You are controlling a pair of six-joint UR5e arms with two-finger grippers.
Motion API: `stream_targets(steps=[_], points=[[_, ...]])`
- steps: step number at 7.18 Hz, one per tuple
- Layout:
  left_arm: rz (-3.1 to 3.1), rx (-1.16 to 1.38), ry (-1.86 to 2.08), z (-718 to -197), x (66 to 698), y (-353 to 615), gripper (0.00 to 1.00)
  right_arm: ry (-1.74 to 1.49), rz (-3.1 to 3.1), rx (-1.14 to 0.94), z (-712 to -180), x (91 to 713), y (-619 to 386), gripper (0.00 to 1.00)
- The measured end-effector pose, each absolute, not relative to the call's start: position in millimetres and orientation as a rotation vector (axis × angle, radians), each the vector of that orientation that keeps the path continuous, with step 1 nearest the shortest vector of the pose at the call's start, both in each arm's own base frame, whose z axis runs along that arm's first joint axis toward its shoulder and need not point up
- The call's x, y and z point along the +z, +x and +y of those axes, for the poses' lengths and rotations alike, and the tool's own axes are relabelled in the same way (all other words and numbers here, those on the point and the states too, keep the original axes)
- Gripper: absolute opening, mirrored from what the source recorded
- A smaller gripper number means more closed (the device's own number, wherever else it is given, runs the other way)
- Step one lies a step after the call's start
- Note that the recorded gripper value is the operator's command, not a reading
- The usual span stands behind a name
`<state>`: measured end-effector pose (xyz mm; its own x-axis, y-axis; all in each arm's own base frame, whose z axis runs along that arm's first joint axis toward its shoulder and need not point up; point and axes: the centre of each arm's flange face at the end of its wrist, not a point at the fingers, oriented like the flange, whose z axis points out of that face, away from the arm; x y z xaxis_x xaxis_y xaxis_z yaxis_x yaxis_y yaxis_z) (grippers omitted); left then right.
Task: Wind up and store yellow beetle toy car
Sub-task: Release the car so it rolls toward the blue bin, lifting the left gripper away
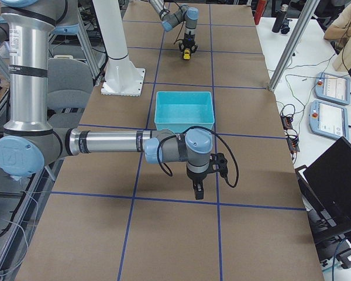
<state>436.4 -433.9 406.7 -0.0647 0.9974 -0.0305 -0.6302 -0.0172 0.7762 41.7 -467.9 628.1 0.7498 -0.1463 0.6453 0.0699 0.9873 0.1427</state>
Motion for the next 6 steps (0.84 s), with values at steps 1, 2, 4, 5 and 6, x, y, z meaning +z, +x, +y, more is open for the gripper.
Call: stream_targets(steps=[1,2,4,5,6], points=[[0.748,1.499,0.657,-432,411,431,1.00,0.112,-0.714,-0.118,-468,628,42,1.00],[0.752,1.498,0.660,-431,413,429,1.00,0.112,-0.714,-0.118,-468,628,42,1.00],[0.760,1.494,0.664,-432,412,424,1.00,0.112,-0.715,-0.119,-468,628,42,1.00],[0.761,1.489,0.665,-434,412,420,1.00,0.112,-0.715,-0.119,-468,628,41,1.00],[0.759,1.480,0.668,-436,413,412,1.00,0.112,-0.715,-0.119,-468,628,41,1.00]])
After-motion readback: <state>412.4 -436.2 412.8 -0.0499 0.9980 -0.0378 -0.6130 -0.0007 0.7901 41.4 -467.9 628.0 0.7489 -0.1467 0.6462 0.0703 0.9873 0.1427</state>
